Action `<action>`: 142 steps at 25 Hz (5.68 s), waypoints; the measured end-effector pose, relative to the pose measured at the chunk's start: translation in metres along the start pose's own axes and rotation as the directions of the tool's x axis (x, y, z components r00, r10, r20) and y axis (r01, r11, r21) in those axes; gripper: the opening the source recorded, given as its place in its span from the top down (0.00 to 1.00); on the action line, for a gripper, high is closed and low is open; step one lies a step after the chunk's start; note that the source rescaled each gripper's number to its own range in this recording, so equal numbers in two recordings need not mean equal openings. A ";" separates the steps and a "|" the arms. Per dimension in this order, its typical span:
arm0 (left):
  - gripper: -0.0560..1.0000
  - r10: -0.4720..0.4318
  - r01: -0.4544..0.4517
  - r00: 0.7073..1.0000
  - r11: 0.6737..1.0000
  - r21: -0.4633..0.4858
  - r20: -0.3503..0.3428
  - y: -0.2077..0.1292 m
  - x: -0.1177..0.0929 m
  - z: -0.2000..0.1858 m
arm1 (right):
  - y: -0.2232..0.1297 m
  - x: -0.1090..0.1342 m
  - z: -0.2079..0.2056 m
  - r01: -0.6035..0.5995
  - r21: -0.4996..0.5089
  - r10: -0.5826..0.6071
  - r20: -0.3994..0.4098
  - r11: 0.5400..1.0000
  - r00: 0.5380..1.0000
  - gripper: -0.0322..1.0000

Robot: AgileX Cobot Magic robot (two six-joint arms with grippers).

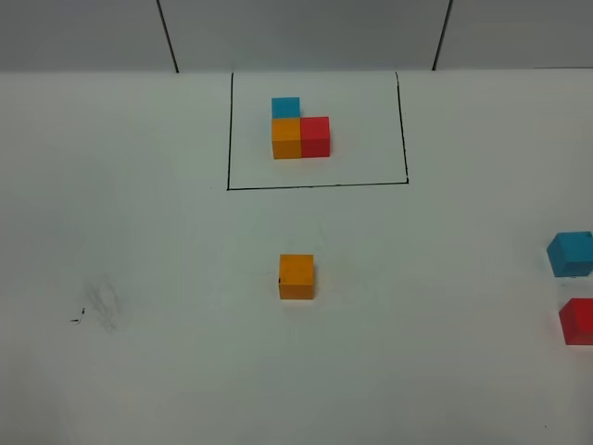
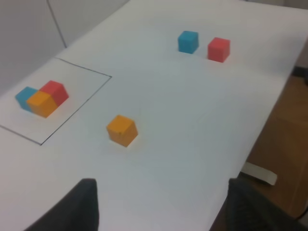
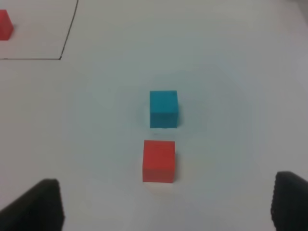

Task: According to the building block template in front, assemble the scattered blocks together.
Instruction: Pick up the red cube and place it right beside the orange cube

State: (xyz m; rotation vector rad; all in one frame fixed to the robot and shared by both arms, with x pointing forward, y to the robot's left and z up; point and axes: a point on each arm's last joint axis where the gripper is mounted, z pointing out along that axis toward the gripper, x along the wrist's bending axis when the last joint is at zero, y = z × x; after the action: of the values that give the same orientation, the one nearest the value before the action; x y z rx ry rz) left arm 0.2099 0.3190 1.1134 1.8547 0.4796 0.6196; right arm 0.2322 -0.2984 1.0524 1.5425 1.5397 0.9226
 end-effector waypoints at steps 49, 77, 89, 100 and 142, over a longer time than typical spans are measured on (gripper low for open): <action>0.74 -0.353 0.547 0.530 0.837 -0.008 -0.771 -0.051 -0.003 0.042 | 0.000 0.000 0.000 0.000 0.000 0.000 0.000 1.000 1.000 0.25; 0.74 -0.352 0.545 0.531 0.839 -0.007 -0.771 -0.051 -0.003 0.042 | 0.000 0.001 0.000 -0.009 0.000 0.009 -0.016 1.000 1.000 0.25; 0.74 -0.352 0.545 0.531 0.839 -0.007 -0.771 -0.051 -0.003 0.042 | 0.036 -0.001 0.060 -0.050 0.388 0.047 0.016 0.920 0.999 0.13; 0.74 -0.352 0.544 0.531 0.839 -0.008 -0.771 -0.051 -0.003 0.042 | 0.076 -0.005 0.178 -0.041 0.694 0.014 0.044 0.719 0.999 0.13; 0.74 -0.351 0.544 0.532 0.839 -0.007 -0.771 -0.051 -0.003 0.042 | -0.016 -0.001 0.294 -0.038 0.807 0.025 0.028 0.590 0.999 0.16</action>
State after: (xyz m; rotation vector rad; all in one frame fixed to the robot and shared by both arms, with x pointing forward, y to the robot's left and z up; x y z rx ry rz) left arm 0.2321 0.3046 1.0533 1.4967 1.6132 0.9880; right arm 0.4869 -0.3057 0.9048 2.1838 2.0781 0.1568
